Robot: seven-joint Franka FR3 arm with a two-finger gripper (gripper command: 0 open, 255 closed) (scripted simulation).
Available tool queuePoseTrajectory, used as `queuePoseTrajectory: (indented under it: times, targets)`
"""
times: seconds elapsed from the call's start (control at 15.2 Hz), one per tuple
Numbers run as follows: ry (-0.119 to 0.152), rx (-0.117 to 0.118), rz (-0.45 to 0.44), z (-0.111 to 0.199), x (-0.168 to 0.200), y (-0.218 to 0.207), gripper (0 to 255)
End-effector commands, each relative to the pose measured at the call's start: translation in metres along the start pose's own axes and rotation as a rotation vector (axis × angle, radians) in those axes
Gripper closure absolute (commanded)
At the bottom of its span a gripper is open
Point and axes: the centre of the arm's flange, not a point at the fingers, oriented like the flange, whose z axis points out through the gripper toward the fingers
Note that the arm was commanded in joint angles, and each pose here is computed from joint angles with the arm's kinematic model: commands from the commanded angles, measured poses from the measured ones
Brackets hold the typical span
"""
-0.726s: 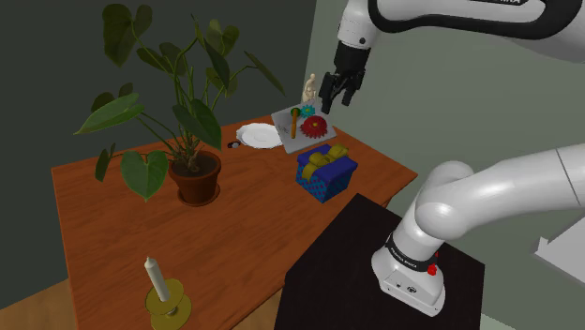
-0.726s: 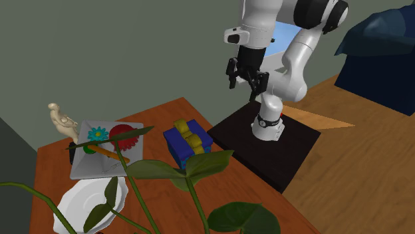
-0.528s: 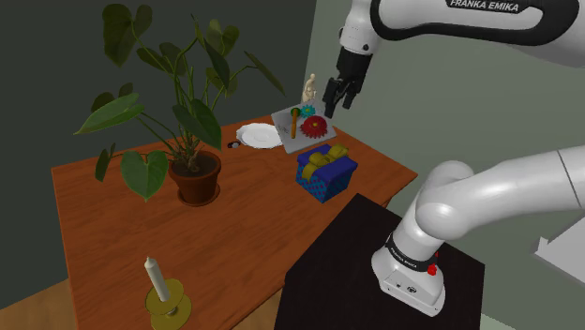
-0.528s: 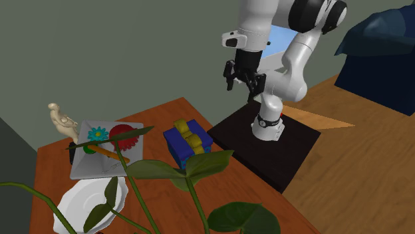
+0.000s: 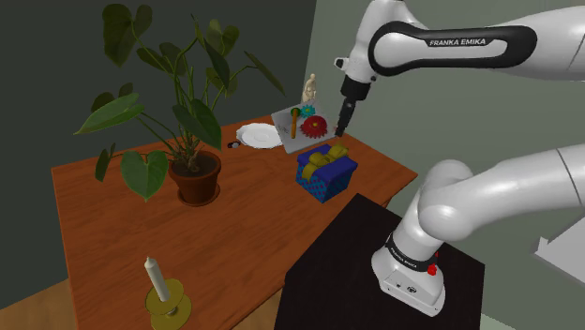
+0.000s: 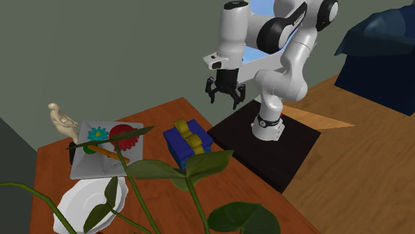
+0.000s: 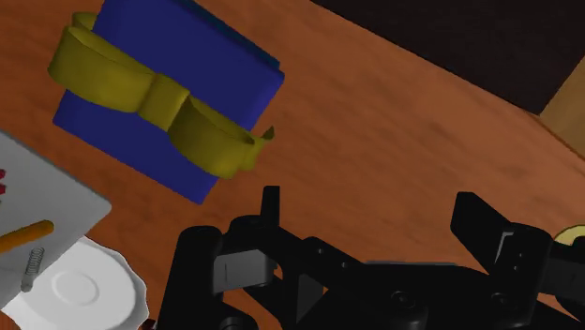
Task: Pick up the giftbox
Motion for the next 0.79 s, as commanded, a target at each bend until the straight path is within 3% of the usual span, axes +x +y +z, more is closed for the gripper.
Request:
queuePoseTrajectory:
  times: [0.0,0.73]
  targets:
    - [0.005,0.009,-0.121,0.023,-0.003,0.017,0]
    - [0.025,0.067,-0.731,0.139,0.017,0.110,0]
